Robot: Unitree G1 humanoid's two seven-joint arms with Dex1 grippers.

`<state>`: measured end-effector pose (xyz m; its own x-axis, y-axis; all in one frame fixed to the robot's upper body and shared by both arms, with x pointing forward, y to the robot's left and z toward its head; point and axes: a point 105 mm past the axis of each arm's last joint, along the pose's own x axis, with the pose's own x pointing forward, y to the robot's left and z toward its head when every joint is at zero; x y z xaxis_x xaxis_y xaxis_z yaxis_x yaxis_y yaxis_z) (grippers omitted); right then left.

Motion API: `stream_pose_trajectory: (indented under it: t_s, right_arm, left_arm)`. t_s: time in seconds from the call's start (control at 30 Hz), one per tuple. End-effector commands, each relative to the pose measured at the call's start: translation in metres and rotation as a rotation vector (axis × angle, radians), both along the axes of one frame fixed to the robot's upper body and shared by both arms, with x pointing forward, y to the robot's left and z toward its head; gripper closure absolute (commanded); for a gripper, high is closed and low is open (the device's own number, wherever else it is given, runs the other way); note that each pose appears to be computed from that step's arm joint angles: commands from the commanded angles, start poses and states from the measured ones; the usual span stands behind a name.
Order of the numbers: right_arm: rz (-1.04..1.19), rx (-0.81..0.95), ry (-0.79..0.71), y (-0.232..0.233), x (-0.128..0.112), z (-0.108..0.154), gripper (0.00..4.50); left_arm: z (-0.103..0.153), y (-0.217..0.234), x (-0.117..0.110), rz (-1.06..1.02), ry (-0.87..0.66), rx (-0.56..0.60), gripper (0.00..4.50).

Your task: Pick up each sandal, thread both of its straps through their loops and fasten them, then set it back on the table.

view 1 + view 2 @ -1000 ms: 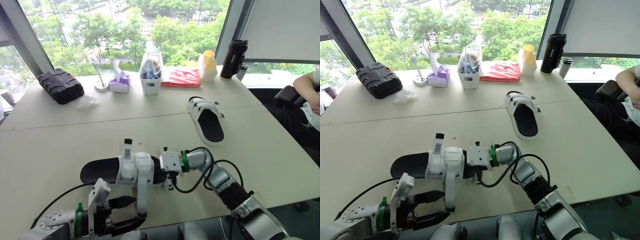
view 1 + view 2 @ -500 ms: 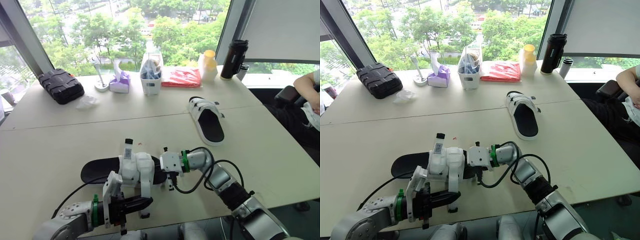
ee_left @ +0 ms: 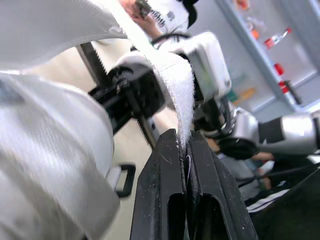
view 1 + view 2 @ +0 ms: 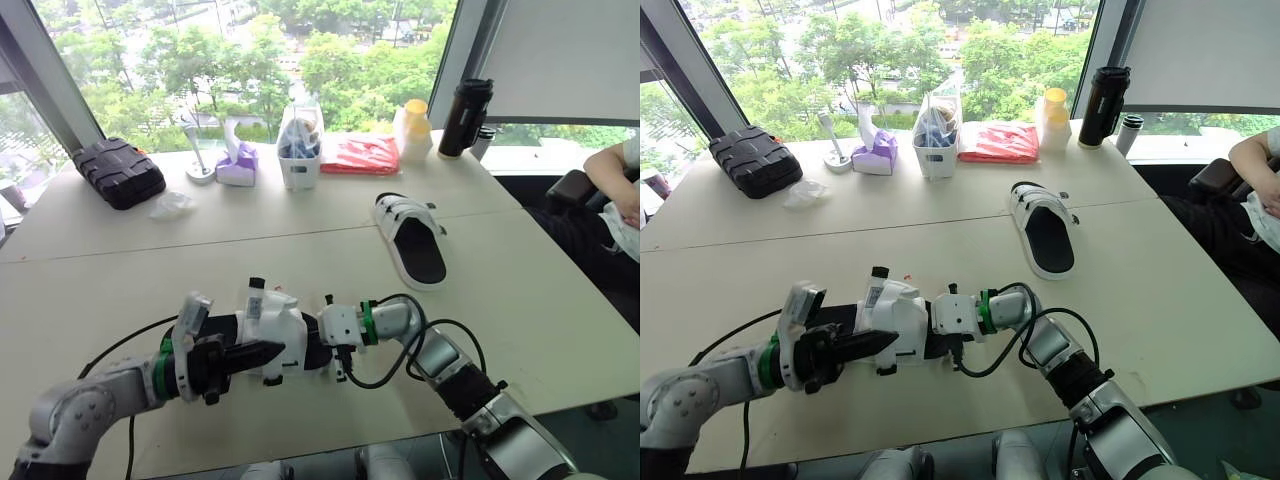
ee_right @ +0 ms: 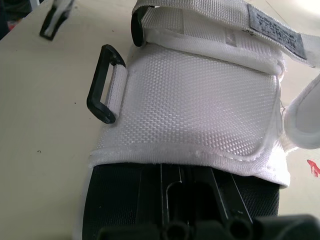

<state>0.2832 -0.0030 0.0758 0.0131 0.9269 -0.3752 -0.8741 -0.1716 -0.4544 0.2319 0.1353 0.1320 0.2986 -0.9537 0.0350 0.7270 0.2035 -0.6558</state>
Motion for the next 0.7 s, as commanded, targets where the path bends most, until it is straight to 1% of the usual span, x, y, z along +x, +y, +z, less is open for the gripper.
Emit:
stream_pose_trajectory:
  t_s: [0.03, 0.13, 0.27, 0.5, 0.7]
  right_arm:
    - [0.018, -0.088, 0.055, -0.002, -0.008, -0.025, 4.5]
    - [0.016, -0.087, 0.054, -0.001, -0.007, -0.024, 4.5]
    - [0.012, -0.085, 0.052, -0.002, -0.007, -0.024, 4.5]
    - [0.005, -0.085, 0.051, -0.002, -0.006, -0.024, 4.5]
    - [0.006, -0.08, 0.051, -0.001, -0.006, -0.024, 4.5]
  left_arm:
    - [0.008, 0.001, 0.01, -0.011, -0.01, -0.01, 4.46]
    - [0.008, -0.001, 0.016, -0.025, 0.005, -0.02, 4.46]
    - [0.001, -0.007, 0.023, -0.048, 0.016, -0.006, 4.46]
    - [-0.003, -0.015, 0.021, -0.089, 0.026, -0.002, 4.46]
    - [-0.006, -0.023, 0.017, -0.098, 0.004, 0.017, 4.46]
